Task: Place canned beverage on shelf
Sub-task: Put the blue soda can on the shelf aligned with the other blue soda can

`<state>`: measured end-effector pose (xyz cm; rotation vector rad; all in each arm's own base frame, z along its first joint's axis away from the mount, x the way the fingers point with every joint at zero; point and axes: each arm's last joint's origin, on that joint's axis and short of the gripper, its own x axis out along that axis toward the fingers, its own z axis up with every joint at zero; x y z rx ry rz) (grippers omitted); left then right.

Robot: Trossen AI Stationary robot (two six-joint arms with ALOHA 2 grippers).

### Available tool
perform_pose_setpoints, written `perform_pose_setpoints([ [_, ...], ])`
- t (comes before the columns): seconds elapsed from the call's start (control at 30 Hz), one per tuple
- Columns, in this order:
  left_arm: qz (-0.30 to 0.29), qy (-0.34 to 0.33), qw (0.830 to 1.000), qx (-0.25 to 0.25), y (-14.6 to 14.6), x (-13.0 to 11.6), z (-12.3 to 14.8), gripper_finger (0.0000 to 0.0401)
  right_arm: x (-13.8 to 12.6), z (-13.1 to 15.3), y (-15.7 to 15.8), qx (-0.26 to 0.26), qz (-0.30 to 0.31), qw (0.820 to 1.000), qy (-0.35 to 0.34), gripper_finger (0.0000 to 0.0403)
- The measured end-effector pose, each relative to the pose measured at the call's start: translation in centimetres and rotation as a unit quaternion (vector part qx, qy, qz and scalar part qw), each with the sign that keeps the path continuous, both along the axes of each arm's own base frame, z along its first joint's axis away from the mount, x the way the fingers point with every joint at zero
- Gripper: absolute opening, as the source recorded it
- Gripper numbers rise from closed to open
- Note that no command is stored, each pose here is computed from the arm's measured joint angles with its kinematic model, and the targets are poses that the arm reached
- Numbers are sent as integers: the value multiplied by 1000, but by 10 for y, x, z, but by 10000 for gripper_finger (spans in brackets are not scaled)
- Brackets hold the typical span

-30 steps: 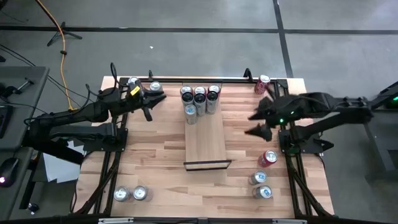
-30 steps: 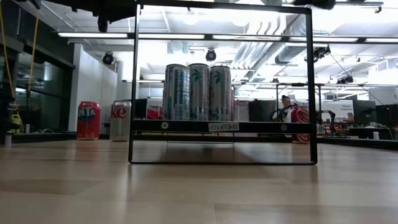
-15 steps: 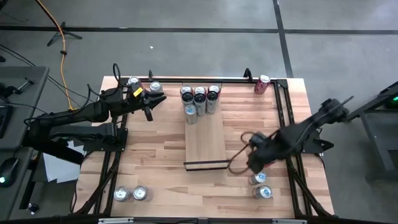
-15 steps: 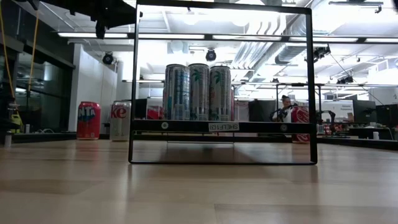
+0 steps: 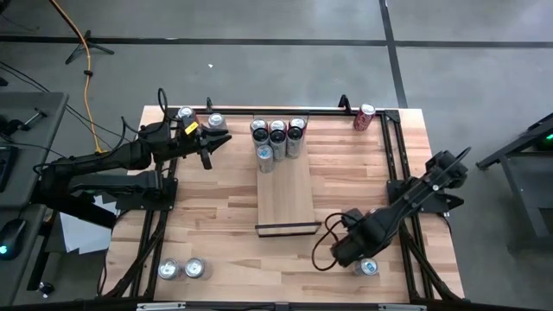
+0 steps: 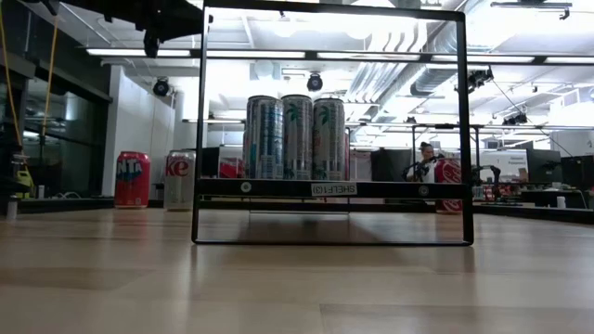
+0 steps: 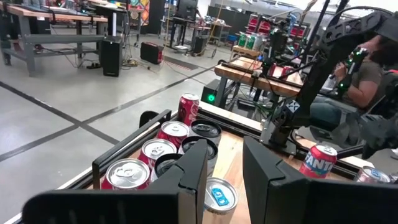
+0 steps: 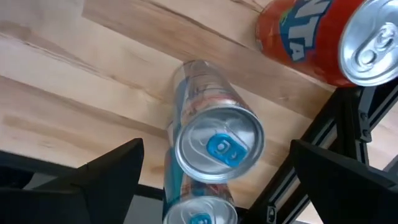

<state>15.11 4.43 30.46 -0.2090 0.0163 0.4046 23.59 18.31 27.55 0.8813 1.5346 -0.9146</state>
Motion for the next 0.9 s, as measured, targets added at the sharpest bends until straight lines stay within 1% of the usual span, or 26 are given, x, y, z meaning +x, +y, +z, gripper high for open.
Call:
perform_pose_setpoints([
  [0.13, -1, -2, 1000, 1, 0, 0, 0, 56, 3, -8, 3, 4, -2, 1000, 19, 389],
  [0.23, -1, -2, 1000, 1, 0, 0, 0, 56, 4, -19, 4, 7, -6, 999, 31, 389],
  [0.37, -2, -2, 1000, 1, 0, 0, 0, 56, 5, -38, 4, 19, -26, 999, 27, 389],
  [0.5, -2, -5, 1000, 2, 0, 0, 1, 56, 5, -44, 3, 14, -39, 999, 20, 379],
  [0.6, -2, -7, 1000, 2, 0, 0, 1, 56, 6, -44, 3, 7, -47, 999, 16, 357],
  [0.7, -2, -7, 1000, 2, 0, 0, 1, 56, 5, -44, 2, 5, -47, 999, 20, 326],
  [0.8, -2, -7, 1000, 2, 0, 0, 1, 56, 4, -44, 2, 10, -36, 999, 29, 286],
  [0.9, -2, -7, 1000, 2, 0, 0, 1, 56, 4, -35, 2, 9, -19, 999, 30, 239],
])
